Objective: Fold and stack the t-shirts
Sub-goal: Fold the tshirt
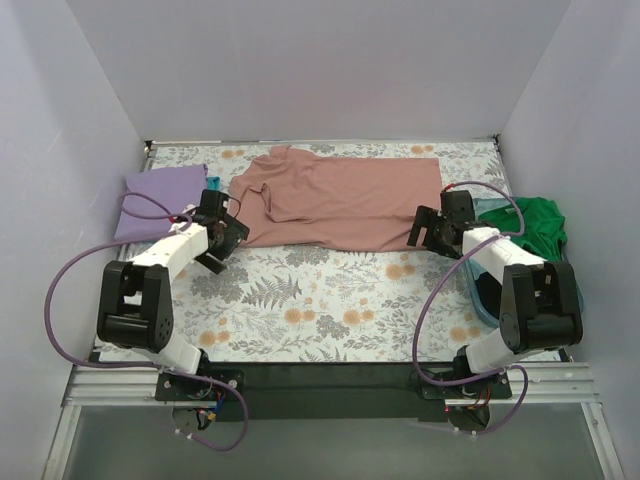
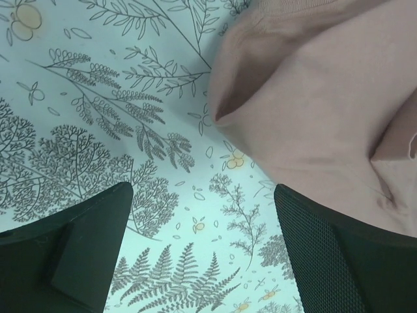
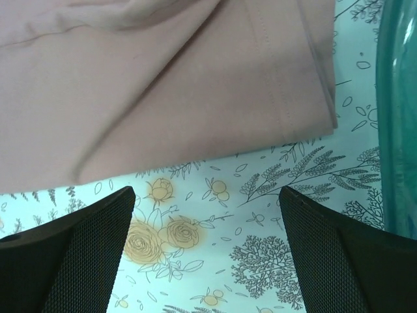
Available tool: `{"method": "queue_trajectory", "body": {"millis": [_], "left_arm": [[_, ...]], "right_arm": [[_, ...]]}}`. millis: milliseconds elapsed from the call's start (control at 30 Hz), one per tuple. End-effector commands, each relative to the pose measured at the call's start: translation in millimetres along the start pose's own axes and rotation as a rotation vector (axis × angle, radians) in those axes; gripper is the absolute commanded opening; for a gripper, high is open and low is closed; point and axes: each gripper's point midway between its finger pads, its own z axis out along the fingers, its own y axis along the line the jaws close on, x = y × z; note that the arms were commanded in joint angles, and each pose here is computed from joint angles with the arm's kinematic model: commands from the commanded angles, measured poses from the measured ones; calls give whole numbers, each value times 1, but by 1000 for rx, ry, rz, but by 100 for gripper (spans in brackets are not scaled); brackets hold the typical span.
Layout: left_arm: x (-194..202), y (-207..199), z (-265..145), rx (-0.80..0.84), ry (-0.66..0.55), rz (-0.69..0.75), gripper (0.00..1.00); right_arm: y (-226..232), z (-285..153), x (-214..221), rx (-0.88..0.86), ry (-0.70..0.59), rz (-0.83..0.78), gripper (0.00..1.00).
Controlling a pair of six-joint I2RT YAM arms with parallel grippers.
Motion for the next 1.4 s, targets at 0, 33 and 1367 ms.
{"method": "queue_trajectory", "body": {"millis": [0, 33, 1367], "left_arm": [[-18, -21, 2, 52, -60, -49, 89], [-17, -19, 10, 29, -55, -51, 87], [22, 122, -13, -219, -87, -168, 0]], "right_arm": [[-9, 3, -19, 56, -107, 86, 99], [-15, 6, -19, 95, -118, 114, 98], [-36, -20, 13, 112, -209, 162, 6]]}}
